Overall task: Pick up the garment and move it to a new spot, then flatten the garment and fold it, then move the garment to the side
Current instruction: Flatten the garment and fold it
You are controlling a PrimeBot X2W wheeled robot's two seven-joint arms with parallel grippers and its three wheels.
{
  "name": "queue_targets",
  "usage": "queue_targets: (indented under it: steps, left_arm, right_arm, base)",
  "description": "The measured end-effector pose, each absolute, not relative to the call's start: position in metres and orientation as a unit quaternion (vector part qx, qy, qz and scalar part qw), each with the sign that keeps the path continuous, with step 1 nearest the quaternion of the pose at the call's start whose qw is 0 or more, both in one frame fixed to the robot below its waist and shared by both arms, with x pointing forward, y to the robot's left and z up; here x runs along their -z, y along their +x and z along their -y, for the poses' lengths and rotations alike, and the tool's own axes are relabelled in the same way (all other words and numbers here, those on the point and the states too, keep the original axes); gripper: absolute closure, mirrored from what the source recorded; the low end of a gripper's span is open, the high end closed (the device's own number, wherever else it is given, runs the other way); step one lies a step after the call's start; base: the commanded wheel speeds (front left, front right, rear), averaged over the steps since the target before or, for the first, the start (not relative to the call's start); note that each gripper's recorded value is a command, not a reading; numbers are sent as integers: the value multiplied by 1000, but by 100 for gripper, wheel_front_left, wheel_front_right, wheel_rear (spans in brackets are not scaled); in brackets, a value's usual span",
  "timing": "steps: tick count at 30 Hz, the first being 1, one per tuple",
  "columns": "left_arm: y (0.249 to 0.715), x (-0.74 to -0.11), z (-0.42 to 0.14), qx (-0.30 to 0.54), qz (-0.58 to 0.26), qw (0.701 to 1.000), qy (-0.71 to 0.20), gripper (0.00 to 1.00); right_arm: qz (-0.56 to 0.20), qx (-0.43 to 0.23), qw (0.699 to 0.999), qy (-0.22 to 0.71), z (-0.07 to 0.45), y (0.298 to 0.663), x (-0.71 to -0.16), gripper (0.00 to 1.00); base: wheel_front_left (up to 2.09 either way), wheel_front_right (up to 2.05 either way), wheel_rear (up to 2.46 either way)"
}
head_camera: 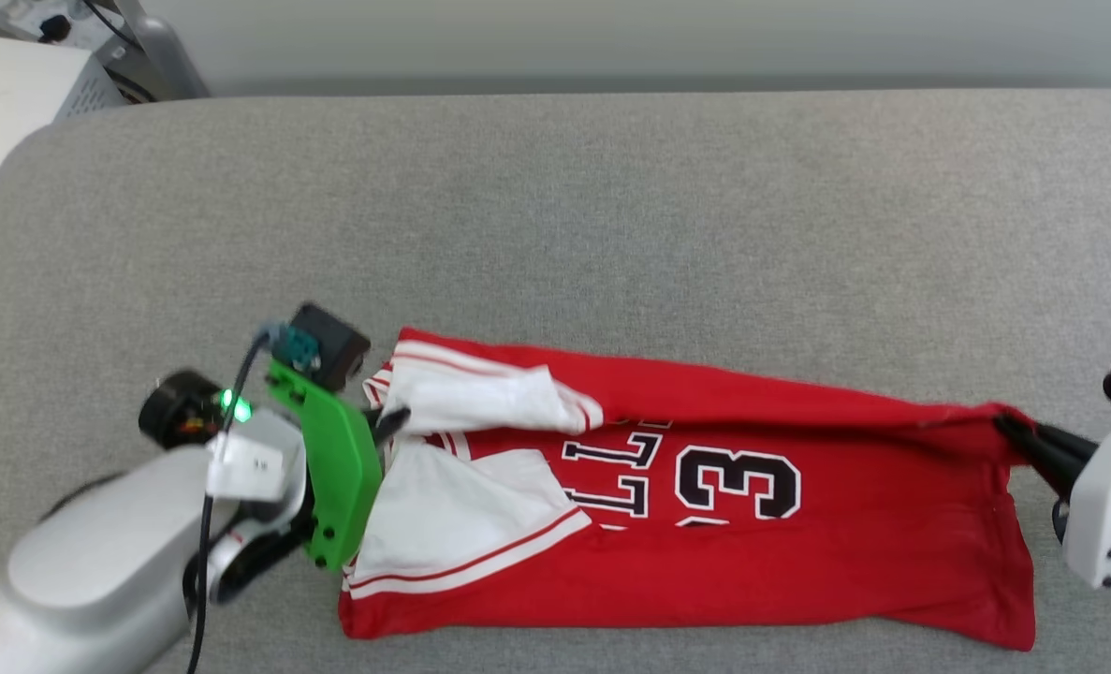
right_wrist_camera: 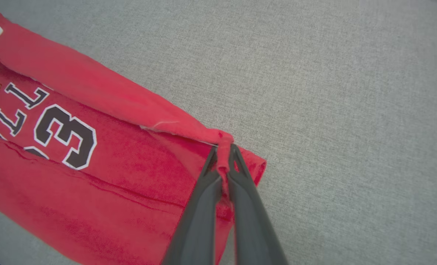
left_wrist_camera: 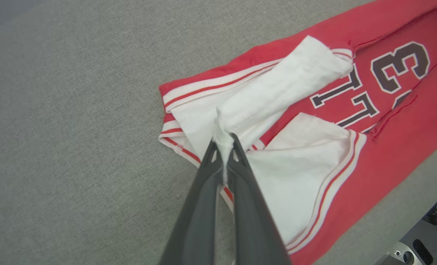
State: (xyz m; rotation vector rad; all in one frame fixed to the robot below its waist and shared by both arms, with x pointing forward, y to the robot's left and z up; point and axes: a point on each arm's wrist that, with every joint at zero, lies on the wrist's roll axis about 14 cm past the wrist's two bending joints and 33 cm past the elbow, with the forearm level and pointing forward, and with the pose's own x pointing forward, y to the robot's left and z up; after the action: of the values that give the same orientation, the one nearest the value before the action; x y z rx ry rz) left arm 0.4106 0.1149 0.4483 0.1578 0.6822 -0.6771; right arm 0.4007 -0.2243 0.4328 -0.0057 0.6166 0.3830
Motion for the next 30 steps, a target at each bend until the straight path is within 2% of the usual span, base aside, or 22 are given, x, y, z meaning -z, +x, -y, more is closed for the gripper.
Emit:
queue_targets:
  steps: [9,17,18,19,20,21,24,30]
  left_arm:
    - [356,-419,-125,309,-375,873,45,100]
    - [343,-384,-127,293,-420,859,23,100]
    - [344,-382,-126,290,-420,860,22,91]
    - [345,-381,-126,289,-417,861,21,22]
    - [348,-381,-126,285,-410,866,18,0]
    - [350,-383,-127,278,-401,873,15,0]
    - [358,-392,-132,264,-366,892,23,0]
    - [387,-441,-143,214,-234,948,20,0]
  right_arm:
    - [-331,-182,925,37,218,354,-410,100]
    - [-395,-169,901,53,214,332,-372,100]
    - [-395,-168,902,53,214,333,-370,99]
    - [-394,-167,902,55,213,334,-370,60]
    - [-392,-167,903,56,212,334,-371,38]
    - [-388,-167,905,58,212,336,-373,0]
    - [-370,-169,910,77,209,341,-387,0]
    - [-294,-164,937,96,223,363,-445,0]
  base:
    - [0,0,0]
    - [0,0,0]
    - [0,0,0]
    - [0,0,0]
    - [0,0,0]
    - [0,0,0]
    - [0,0,0]
    - [0,0,0]
